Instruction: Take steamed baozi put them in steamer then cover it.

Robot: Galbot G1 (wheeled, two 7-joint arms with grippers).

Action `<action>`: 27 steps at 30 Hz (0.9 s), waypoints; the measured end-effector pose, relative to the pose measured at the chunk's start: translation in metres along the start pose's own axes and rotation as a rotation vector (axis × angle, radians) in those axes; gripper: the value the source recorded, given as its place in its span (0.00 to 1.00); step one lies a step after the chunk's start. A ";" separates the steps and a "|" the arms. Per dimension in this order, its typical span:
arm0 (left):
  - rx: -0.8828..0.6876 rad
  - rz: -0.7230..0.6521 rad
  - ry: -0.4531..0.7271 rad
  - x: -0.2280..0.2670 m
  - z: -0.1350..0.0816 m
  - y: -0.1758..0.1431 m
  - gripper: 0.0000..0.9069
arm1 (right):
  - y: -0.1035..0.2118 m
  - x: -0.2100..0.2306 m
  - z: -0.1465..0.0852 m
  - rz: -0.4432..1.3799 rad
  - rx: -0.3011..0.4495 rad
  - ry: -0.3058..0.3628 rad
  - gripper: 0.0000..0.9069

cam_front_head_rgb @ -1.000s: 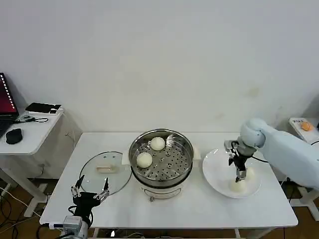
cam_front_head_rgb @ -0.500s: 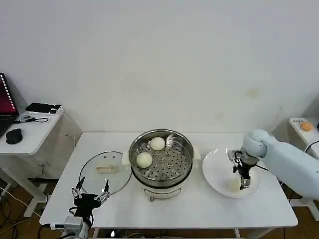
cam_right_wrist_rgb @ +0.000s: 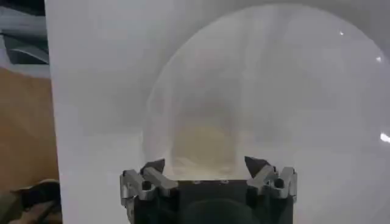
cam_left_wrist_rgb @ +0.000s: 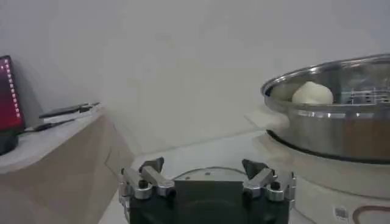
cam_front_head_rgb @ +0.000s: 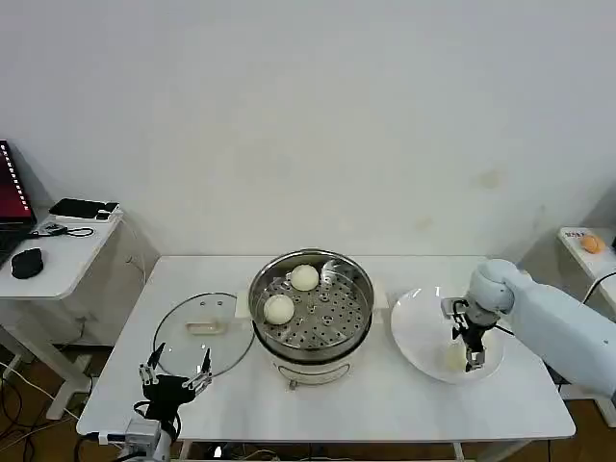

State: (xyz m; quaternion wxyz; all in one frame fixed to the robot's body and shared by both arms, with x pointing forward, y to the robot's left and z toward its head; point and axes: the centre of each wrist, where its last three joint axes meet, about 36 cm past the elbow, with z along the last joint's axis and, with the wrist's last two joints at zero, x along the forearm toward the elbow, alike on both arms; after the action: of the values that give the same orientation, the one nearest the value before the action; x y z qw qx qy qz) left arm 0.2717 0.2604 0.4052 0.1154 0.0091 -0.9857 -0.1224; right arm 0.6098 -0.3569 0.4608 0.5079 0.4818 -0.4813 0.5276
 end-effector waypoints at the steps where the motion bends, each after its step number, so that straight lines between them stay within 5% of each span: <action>1: 0.000 0.000 0.000 0.000 0.000 0.000 1.00 | 0.000 -0.001 0.000 0.002 -0.002 -0.001 1.00; 13: 0.002 -0.002 0.008 -0.001 0.003 -0.001 1.00 | 0.001 -0.008 0.002 0.008 -0.015 -0.003 1.00; 15: 0.002 -0.001 0.008 -0.001 0.003 -0.001 1.00 | 0.001 -0.008 0.003 0.010 -0.018 -0.003 0.94; 18: 0.002 -0.001 0.008 -0.001 0.003 -0.001 1.00 | 0.001 -0.008 0.004 0.013 -0.022 -0.007 0.71; 27: 0.002 -0.002 0.009 -0.002 0.004 -0.001 1.00 | 0.002 -0.007 0.006 0.012 -0.030 -0.013 0.68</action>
State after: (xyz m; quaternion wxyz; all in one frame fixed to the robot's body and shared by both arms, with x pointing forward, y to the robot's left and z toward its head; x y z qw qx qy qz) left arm 0.2724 0.2601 0.4013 0.1198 0.0107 -0.9853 -0.1214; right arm 0.6080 -0.3633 0.4545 0.5088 0.4744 -0.4953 0.5203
